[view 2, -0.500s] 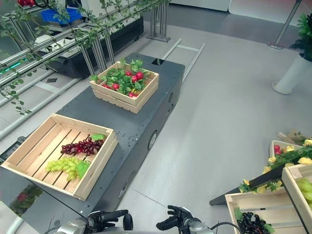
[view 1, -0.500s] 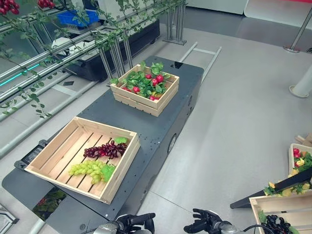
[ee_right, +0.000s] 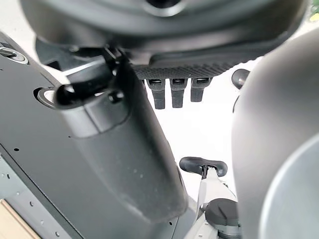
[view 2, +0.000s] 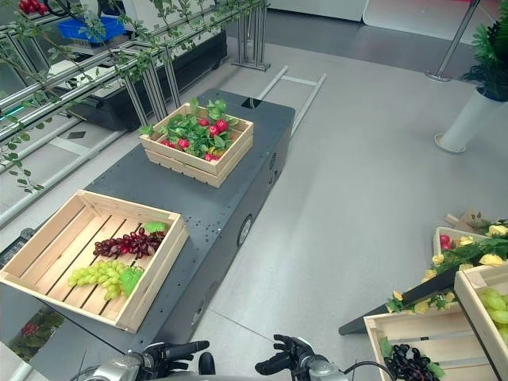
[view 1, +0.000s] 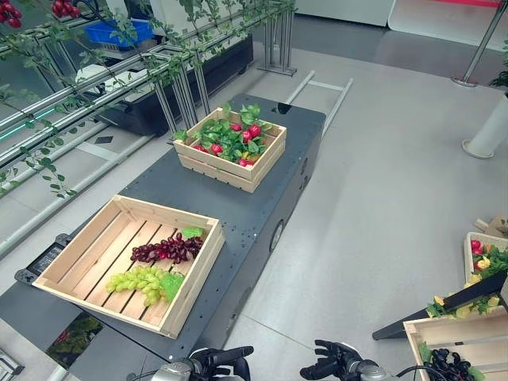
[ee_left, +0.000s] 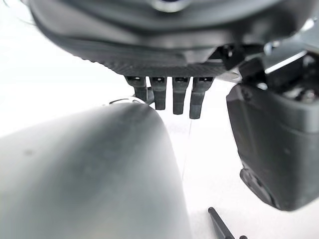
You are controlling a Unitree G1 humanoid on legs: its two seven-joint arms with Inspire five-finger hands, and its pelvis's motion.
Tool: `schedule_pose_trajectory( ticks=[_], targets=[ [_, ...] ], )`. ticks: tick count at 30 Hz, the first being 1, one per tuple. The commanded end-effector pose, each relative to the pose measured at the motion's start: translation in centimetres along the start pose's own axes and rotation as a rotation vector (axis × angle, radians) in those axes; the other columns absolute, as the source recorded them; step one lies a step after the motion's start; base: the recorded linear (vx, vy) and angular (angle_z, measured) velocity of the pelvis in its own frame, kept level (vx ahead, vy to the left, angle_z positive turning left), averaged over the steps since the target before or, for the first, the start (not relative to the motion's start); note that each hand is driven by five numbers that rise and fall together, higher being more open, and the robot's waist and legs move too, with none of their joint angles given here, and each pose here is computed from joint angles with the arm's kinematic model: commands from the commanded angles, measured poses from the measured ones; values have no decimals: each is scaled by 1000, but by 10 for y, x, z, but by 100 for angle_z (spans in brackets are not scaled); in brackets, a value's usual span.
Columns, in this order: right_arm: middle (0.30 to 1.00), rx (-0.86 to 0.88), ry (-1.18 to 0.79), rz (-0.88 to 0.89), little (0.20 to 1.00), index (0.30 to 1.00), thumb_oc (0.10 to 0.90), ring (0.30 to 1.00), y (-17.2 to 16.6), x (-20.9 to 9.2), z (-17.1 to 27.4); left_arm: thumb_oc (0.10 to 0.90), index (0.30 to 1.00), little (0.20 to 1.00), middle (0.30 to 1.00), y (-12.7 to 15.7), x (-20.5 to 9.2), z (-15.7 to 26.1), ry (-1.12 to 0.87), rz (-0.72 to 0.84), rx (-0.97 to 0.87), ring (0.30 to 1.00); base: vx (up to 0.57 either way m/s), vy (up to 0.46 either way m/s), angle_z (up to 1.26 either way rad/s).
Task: Pick up the fruits from the basket on one side to the basket on the other side
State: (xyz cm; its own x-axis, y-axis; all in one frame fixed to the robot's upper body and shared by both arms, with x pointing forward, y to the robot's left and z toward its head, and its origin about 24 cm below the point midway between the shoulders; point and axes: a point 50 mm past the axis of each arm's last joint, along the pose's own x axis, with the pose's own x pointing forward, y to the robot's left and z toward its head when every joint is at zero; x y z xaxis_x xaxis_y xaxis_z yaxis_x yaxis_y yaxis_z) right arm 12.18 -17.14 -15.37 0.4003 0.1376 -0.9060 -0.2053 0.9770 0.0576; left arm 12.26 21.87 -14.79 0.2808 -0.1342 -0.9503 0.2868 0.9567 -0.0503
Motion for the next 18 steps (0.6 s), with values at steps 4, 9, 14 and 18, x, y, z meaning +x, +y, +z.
schedule_pose_trajectory(
  ticks=[4, 9, 14, 18],
  targets=[
    [900, -8, -78, -26, 900, 900, 800, 900, -9, -1, 27, 800, 900, 900, 900, -35, 0, 64, -256, -254, 126, 900, 35, 70, 4],
    [900, -34, -97, -30, 900, 900, 800, 900, -17, -5, 33, 800, 900, 900, 900, -27, -28, 113, -487, -220, 255, 900, 27, 146, 5],
    [900, -15, -99, -67, 900, 900, 800, 900, -27, -10, 30, 800, 900, 900, 900, -14, -55, 135, -637, -165, 280, 900, 31, 221, 6],
    [900, -25, -95, -73, 900, 900, 800, 900, -32, -11, 25, 800, 900, 900, 900, -14, -53, 125, -610, -209, 261, 900, 57, 251, 20]
  ],
)
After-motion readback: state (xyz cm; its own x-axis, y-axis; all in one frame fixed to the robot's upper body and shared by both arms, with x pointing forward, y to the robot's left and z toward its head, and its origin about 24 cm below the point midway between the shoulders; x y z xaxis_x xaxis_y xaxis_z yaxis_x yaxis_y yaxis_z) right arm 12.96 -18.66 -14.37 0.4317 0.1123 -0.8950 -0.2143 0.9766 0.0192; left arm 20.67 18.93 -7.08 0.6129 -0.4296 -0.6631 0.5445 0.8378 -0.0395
